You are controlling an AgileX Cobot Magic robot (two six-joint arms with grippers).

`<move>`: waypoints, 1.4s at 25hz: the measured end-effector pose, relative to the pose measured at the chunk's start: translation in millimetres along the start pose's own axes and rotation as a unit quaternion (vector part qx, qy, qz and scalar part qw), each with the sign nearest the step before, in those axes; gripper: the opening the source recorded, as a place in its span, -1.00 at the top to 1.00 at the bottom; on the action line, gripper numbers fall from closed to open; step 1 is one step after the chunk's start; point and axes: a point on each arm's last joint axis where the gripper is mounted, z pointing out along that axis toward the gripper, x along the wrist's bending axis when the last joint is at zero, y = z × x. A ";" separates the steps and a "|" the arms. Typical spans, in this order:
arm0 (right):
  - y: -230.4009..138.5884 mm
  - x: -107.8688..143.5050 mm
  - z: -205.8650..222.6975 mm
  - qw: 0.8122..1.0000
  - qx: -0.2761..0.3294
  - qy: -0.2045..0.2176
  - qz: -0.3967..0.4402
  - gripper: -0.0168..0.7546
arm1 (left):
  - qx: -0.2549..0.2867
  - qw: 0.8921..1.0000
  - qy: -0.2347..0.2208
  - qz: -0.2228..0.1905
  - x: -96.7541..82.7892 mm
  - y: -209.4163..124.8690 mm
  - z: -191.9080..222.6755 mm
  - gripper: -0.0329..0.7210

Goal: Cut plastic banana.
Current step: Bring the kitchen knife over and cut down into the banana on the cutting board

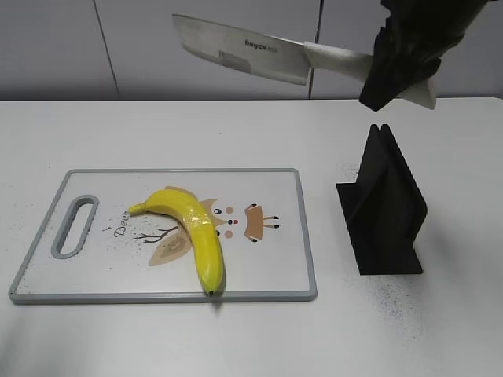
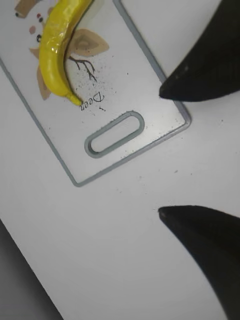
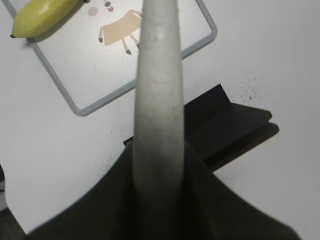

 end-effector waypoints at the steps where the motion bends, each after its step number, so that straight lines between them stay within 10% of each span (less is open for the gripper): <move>1: 1.3 -1.8 5.4 1.000 0.003 0.005 -0.014 0.54 | 0.006 1.000 -0.016 0.015 3.8 9.3 6.8 -0.73; 9: 12.8 -10.2 37.6 0.992 0.011 0.036 -0.123 0.54 | 0.029 0.978 -0.095 0.182 10.7 88.9 63.9 -0.70; 17: 28.8 1.8 66.3 0.968 0.017 0.065 -0.243 0.54 | 0.040 0.926 -0.161 0.338 -12.0 130.3 119.4 -0.64; 28: 33.1 1.6 82.3 0.963 0.013 0.084 -0.256 0.54 | 0.099 0.900 -0.234 0.355 -26.4 118.6 166.9 -0.56; 35: 35.3 1.3 84.2 0.963 0.002 0.082 -0.255 0.54 | 0.118 0.895 -0.252 0.350 -29.7 112.7 187.9 0.02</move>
